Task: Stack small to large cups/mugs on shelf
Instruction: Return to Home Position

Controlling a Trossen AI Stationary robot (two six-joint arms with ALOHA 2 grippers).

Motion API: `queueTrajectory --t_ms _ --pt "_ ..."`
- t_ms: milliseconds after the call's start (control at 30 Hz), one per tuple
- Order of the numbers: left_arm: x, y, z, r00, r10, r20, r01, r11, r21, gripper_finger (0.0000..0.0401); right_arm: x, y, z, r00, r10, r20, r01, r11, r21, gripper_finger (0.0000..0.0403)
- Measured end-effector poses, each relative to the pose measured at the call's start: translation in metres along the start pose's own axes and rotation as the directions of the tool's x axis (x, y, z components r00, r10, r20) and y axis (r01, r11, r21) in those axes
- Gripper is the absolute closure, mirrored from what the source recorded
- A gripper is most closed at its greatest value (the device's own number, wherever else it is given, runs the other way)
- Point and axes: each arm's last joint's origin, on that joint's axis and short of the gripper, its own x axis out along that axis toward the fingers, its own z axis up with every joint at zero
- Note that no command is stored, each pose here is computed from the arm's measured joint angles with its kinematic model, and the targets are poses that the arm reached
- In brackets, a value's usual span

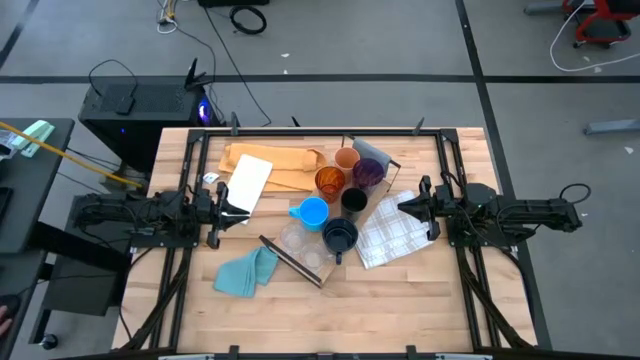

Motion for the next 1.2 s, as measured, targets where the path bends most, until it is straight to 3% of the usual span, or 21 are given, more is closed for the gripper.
queueTrajectory --t_ms 1200 --pt "0.0 0.0 -0.0001 1.0 0.0 0.0 0.0 1.0 0.0 0.0344 0.0 0.0 0.0 1.0 0.0 0.0 0.0 1.0 0.0 0.0366"
